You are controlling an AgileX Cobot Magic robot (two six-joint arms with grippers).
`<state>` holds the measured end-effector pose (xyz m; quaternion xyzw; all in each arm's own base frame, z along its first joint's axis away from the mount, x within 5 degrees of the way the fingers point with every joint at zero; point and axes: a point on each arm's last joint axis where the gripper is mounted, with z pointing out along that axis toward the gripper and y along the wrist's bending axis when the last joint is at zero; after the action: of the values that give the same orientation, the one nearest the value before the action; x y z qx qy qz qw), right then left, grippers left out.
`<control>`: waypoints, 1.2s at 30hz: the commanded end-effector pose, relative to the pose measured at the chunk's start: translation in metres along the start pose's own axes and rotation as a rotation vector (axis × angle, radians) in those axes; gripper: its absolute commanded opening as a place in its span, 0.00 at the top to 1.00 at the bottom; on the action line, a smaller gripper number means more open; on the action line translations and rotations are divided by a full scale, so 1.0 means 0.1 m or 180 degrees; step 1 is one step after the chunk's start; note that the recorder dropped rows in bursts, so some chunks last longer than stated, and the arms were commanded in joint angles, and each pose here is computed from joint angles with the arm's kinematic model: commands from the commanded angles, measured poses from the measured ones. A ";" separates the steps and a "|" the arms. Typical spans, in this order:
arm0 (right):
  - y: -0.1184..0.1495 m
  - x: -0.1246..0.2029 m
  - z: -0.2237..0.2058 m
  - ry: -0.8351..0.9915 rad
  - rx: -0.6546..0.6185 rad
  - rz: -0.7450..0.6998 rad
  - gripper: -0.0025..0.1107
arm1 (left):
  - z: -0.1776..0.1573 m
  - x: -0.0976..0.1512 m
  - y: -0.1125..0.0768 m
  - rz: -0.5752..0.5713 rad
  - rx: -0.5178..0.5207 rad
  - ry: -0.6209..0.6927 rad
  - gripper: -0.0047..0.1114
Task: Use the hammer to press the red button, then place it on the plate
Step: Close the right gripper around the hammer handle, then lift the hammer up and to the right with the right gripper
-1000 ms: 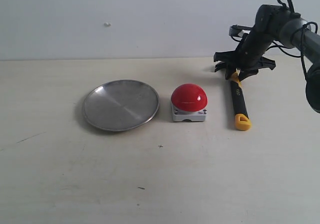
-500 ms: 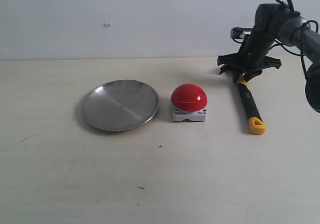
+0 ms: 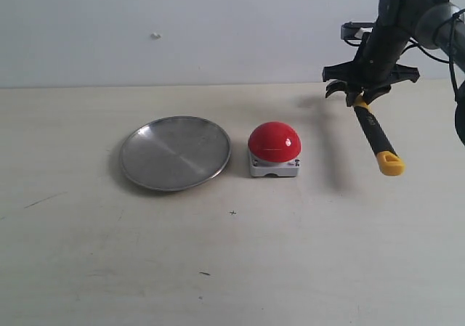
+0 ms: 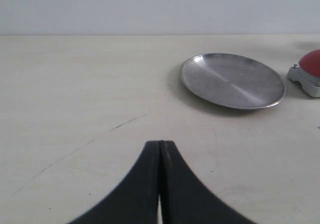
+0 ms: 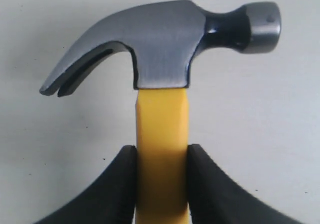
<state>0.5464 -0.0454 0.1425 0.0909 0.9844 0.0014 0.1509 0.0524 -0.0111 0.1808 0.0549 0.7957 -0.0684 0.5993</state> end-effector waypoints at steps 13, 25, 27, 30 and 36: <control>0.00 -0.12 -0.41 -0.0316 0.0007 -0.0060 0.98 | 0.00 -0.01 0.00 0.0003 -0.0005 -0.0040 0.96; 0.32 -0.18 -1.33 -0.0837 -0.0115 -0.0247 0.98 | 0.00 -0.01 0.00 0.0003 -0.0005 -0.0040 0.96; 0.38 -0.17 -1.50 -0.0936 -0.0135 -0.0250 0.98 | 0.00 -0.01 0.00 0.0003 -0.0005 -0.0040 0.96; 0.42 -0.14 -1.72 -0.1044 -0.0141 -0.0237 0.98 | 0.00 -0.01 0.00 0.0003 -0.0005 -0.0040 0.96; 0.36 0.05 -2.09 -0.1033 0.0094 -0.0148 0.98 | 0.00 -0.01 0.00 0.0003 -0.0005 -0.0040 0.96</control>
<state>0.5001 -0.0010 0.3181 0.0623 0.9575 -0.0087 0.2814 0.0524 -0.0111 0.1808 0.0549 0.7957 -0.0684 0.5993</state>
